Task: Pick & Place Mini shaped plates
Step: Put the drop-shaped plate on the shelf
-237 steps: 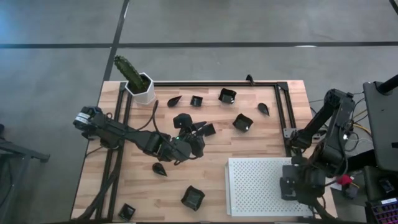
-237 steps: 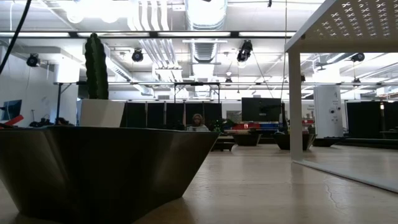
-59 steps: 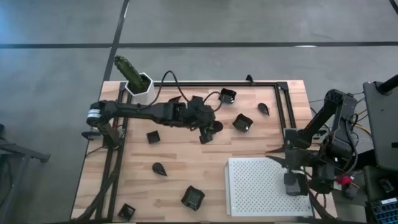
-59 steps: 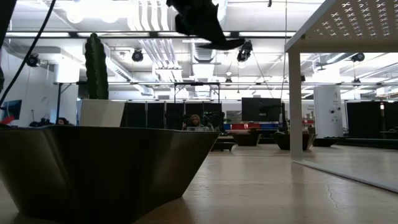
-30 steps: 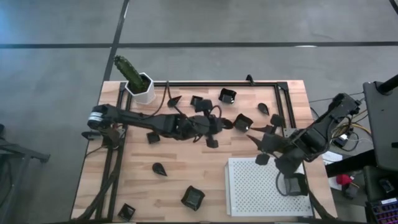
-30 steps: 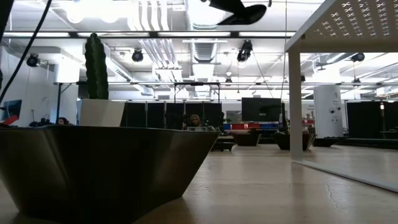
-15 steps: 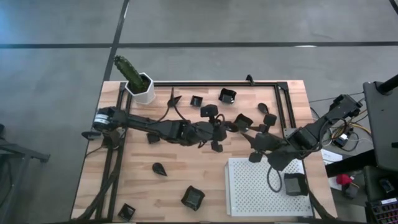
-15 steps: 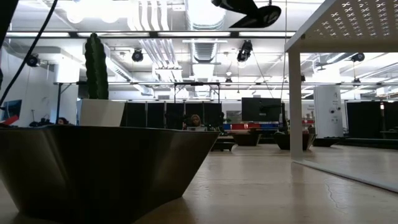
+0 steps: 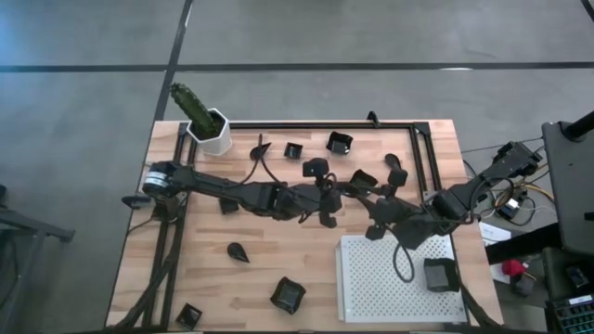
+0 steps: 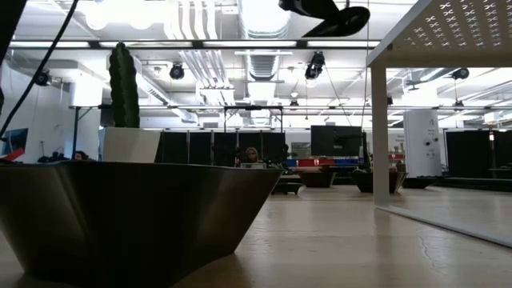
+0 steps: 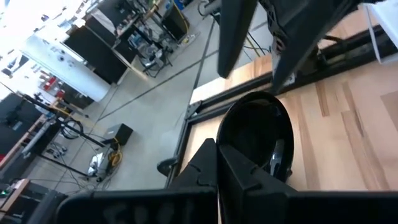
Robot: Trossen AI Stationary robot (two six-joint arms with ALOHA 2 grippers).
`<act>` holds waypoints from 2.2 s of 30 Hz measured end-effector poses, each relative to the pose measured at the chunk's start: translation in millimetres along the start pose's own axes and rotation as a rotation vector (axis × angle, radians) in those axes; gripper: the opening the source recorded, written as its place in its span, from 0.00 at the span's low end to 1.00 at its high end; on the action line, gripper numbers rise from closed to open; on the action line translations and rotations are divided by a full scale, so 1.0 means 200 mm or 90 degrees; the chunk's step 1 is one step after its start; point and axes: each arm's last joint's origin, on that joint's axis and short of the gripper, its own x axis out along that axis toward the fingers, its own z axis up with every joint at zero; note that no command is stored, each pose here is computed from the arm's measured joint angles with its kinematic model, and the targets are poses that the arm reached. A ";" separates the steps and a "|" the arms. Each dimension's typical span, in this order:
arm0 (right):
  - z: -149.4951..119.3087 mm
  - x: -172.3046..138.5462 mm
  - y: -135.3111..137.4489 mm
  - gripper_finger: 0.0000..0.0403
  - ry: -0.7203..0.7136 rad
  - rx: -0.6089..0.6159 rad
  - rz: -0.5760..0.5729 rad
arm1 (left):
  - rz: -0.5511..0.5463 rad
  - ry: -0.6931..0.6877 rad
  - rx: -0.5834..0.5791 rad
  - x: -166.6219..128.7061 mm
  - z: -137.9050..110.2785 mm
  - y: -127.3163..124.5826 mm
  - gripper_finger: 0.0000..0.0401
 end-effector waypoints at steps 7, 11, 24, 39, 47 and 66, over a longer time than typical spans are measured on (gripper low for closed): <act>0.00 0.00 0.00 0.27 0.001 -0.001 0.000 | 0.006 -0.029 -0.002 -0.01 0.03 -0.02 0.00; 0.00 0.00 0.00 0.28 0.000 -0.001 0.000 | -0.002 -0.035 -0.001 -0.02 0.04 -0.03 0.00; 0.00 0.00 0.00 0.21 0.000 -0.001 0.001 | -0.007 -0.060 -0.009 -0.04 0.07 -0.05 0.00; 0.00 0.00 0.00 0.11 -0.001 -0.001 -0.006 | -0.019 -0.076 -0.018 -0.05 0.08 -0.05 0.00; 0.00 0.00 0.00 0.04 -0.001 -0.001 -0.011 | -0.023 -0.079 -0.018 -0.05 0.08 -0.06 0.00; 0.00 0.00 0.00 0.02 -0.001 -0.002 -0.009 | -0.007 -0.070 -0.021 -0.05 0.08 -0.05 0.00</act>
